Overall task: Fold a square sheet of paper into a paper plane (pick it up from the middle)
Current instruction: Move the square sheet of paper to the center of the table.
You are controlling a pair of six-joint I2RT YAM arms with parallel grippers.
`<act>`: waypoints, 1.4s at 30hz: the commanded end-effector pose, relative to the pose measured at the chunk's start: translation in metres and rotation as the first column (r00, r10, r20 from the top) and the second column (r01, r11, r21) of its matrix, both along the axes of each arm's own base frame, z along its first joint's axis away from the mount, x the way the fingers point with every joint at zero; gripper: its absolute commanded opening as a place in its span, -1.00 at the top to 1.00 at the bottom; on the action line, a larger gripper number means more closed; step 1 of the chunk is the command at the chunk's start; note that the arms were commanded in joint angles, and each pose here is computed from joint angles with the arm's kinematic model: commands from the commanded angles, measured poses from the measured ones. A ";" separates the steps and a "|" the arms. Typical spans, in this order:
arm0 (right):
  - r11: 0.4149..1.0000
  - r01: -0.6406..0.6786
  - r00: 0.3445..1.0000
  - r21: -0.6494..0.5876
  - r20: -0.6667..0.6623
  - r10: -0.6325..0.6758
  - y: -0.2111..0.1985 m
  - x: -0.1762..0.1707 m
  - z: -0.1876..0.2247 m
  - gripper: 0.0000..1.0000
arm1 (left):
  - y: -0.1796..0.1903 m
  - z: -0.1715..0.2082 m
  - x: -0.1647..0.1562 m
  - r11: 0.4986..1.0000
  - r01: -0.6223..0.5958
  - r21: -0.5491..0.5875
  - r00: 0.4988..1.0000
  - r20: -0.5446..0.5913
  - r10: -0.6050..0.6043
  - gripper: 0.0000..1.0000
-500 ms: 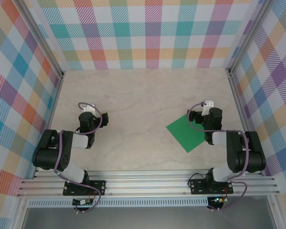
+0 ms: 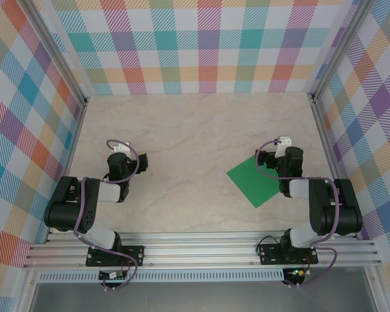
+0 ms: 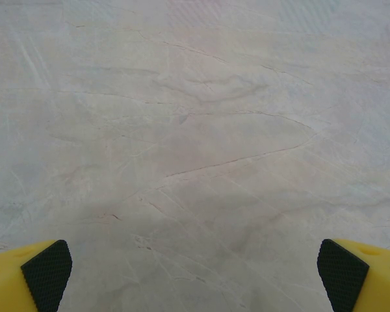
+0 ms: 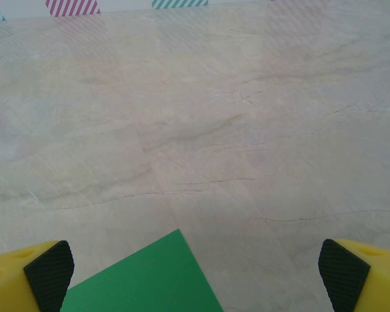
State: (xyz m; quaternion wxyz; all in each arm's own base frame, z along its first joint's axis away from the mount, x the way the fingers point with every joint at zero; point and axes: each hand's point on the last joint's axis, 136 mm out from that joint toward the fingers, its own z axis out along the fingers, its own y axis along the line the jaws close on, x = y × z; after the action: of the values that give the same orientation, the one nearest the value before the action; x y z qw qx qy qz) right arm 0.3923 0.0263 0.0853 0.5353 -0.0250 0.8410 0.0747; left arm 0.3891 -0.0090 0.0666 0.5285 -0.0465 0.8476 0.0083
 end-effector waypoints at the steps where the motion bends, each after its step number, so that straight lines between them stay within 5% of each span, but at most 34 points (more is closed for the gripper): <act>1: 1.000 -0.002 1.000 0.011 0.021 0.002 0.000 0.007 0.008 -0.99 | 0.000 0.013 0.009 1.000 0.009 -0.004 0.999 0.045 -0.009 -1.00; 19: 1.000 0.013 1.000 0.009 0.023 -0.013 -0.002 0.007 0.019 -1.00 | 0.005 0.038 -0.003 1.000 -0.022 -0.016 0.997 0.076 0.023 -1.00; 27: 0.971 0.187 0.951 0.147 -0.275 -0.142 -0.010 -0.014 0.053 -0.99 | 0.007 0.098 -0.034 0.973 -0.092 -0.211 0.991 0.074 0.110 -1.00; 30: 0.933 0.291 0.873 0.210 -0.458 -0.169 -0.006 -0.031 0.060 -1.00 | 0.023 0.108 -0.052 0.907 -0.282 -0.314 0.959 -0.067 0.275 -1.00; 31: 0.937 0.236 0.867 0.257 -0.490 -0.084 0.009 -0.035 0.062 -0.99 | 0.028 0.108 -0.059 0.865 -0.354 -0.355 0.935 -0.117 0.335 -1.00; 35: 0.856 0.030 0.829 0.517 -0.491 0.268 0.068 -0.053 0.074 -1.00 | -0.010 0.099 -0.060 0.832 -0.245 -0.497 0.966 -0.199 0.166 -1.00; 39: 0.799 0.039 0.785 0.600 -0.513 0.347 0.083 -0.065 0.074 -0.97 | -0.050 0.095 -0.060 0.761 -0.120 -0.638 0.982 -0.187 -0.002 -1.00; 42: 0.805 0.051 0.761 0.591 -0.545 0.352 0.083 -0.075 0.067 -0.95 | -0.080 0.089 -0.065 0.755 -0.065 -0.652 0.975 -0.202 -0.091 -1.00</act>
State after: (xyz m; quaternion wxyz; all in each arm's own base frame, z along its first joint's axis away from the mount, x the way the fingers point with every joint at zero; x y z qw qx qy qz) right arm 0.3414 0.0948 0.1590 0.2584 0.0852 0.9034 0.3314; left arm 0.3346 -0.0532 0.1662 0.4324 -0.2360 0.8399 -0.2279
